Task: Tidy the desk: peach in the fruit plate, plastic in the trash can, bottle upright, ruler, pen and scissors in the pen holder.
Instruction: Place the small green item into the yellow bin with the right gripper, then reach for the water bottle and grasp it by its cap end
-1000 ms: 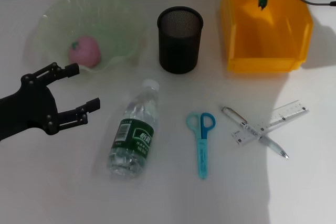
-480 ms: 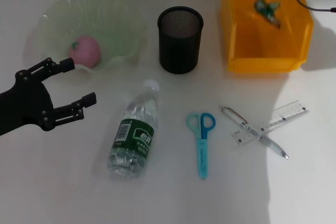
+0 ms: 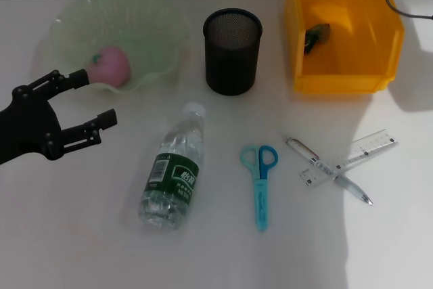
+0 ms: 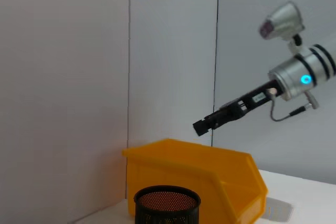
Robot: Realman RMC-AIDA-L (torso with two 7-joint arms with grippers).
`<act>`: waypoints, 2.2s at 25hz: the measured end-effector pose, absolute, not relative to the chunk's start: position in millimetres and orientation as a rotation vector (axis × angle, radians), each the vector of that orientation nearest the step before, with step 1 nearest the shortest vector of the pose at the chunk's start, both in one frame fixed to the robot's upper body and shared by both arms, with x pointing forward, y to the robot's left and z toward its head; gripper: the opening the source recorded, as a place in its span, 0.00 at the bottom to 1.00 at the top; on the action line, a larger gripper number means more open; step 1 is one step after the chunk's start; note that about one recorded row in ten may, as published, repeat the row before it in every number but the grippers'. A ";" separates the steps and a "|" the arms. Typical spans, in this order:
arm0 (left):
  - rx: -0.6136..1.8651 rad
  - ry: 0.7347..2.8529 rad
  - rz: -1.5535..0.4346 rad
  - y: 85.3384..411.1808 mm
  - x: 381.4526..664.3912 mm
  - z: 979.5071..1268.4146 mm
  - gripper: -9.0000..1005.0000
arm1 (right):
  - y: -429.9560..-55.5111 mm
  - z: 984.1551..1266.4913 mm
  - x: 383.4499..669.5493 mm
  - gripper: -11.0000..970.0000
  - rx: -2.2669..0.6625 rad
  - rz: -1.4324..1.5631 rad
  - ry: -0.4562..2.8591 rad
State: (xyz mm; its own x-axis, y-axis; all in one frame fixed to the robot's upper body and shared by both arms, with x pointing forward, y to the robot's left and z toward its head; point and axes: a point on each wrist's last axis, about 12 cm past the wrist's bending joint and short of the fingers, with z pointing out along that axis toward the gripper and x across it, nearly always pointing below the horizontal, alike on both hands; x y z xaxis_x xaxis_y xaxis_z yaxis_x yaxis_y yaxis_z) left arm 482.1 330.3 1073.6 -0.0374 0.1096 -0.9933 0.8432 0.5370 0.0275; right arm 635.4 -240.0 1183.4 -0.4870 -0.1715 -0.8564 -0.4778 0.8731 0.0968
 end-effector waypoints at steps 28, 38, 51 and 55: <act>0.847 2.229 -0.521 189.3 521.7 1176.5 0.78 | -313.2 1068.5 489.0 0.83 -0.717 0.732 1.769; 0.938 2.321 -0.409 144.7 542.3 1152.1 0.78 | -312.8 1066.2 487.9 0.83 -0.710 0.735 1.772; 0.861 2.394 -0.386 145.6 566.3 1127.2 0.79 | -307.9 1063.5 491.7 0.83 -0.709 0.755 1.776; 0.856 2.408 -0.381 146.4 568.4 1123.4 0.79 | -307.4 1063.4 492.4 0.83 -0.711 0.757 1.776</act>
